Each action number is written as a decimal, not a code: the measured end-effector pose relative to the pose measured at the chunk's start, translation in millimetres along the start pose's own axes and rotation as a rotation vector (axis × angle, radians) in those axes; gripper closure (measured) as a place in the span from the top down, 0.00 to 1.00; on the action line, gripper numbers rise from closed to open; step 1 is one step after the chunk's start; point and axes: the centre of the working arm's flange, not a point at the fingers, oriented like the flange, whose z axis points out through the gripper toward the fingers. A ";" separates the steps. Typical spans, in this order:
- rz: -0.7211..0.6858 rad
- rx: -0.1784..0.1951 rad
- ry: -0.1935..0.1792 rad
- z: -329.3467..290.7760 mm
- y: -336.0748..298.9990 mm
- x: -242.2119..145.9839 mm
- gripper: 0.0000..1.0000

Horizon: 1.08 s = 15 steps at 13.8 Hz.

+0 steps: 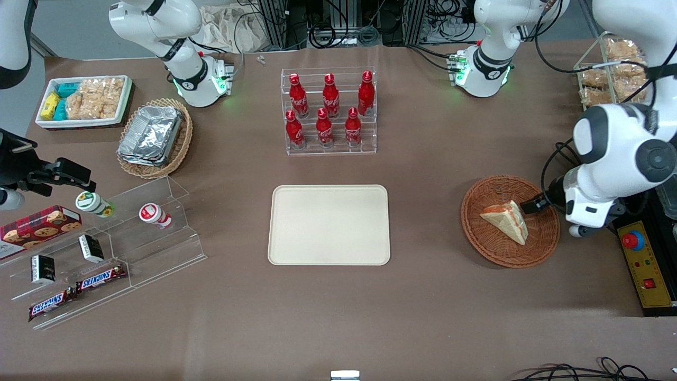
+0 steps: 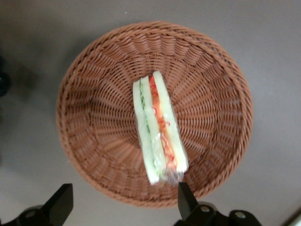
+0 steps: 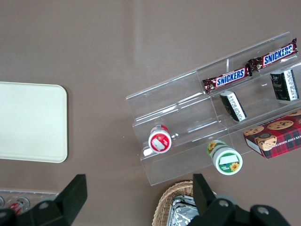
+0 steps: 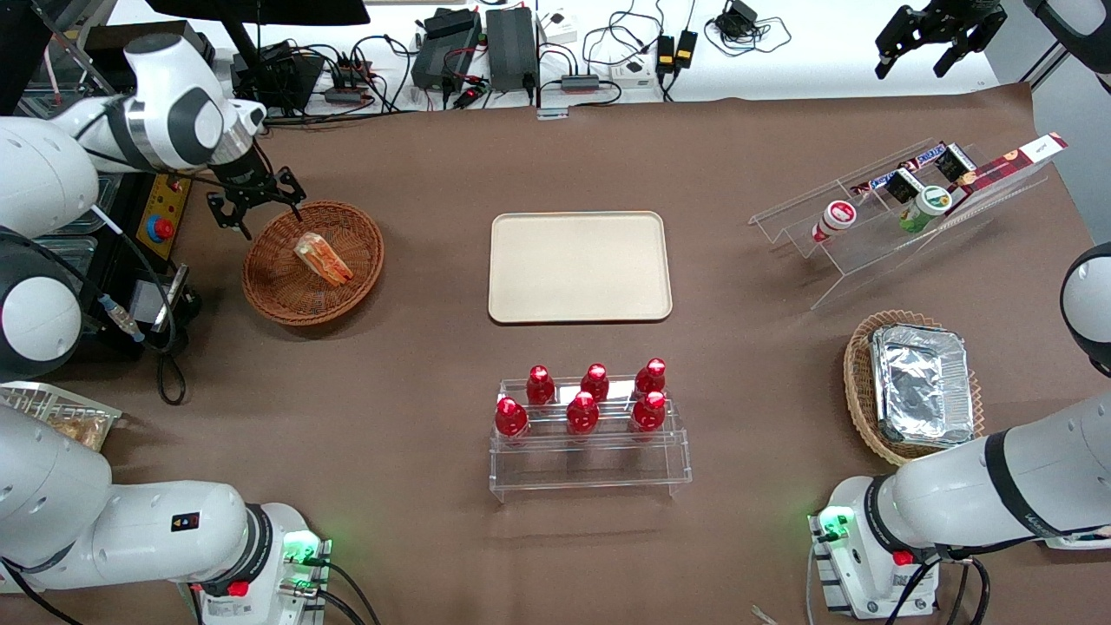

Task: Place sandwich from basket to tray
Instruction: 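Lower the left gripper and close it on the wrapped sandwich, then lift the sandwich and carry it with the left gripper to the tray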

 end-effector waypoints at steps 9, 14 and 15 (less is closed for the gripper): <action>-0.187 -0.103 0.034 79.0 9.5 7.7 1.00; -0.187 -0.095 0.023 110.5 16.1 -1.5 0.65; -0.189 -0.097 0.026 108.8 17.4 -1.7 0.52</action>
